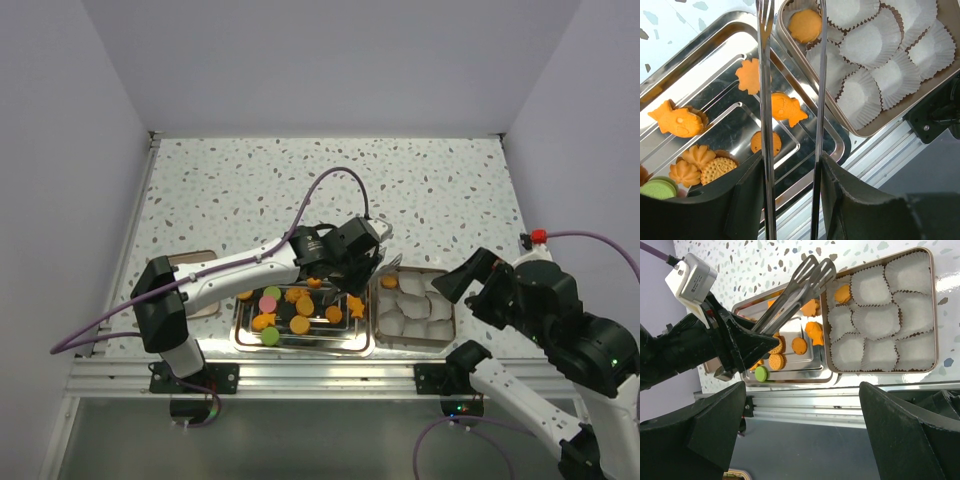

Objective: Pack the cookies

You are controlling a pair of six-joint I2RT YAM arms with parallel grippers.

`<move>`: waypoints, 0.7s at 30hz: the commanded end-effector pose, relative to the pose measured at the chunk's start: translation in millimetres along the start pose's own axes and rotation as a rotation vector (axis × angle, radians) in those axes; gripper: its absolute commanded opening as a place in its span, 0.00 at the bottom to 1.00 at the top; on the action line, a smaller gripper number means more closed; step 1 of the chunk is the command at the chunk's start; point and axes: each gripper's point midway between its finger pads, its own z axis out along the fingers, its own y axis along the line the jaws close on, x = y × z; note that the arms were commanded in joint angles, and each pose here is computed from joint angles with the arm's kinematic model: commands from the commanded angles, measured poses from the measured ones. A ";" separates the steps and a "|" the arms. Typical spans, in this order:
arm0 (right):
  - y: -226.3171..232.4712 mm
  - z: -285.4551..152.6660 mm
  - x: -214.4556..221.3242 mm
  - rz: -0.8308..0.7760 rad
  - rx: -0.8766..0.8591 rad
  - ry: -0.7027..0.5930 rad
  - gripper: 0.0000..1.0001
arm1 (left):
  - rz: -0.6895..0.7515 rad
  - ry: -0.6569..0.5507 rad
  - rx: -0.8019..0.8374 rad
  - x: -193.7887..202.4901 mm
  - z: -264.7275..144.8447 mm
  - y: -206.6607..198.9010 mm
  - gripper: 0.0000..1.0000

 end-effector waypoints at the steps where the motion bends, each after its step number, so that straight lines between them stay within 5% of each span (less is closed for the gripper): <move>1: 6.4 5.8 -1.3 -0.005 -0.007 0.005 0.99 | -0.024 -0.094 0.018 -27.1 -18.9 -8.6 0.49; 12: 2.1 1.5 -1.0 -0.003 -0.003 -0.001 0.99 | -0.049 -0.182 -0.071 -43.1 -75.7 15.8 0.50; 21: -0.4 5.4 11.3 0.005 -0.016 0.042 0.99 | -0.137 -0.144 -0.195 19.9 -105.7 77.2 0.53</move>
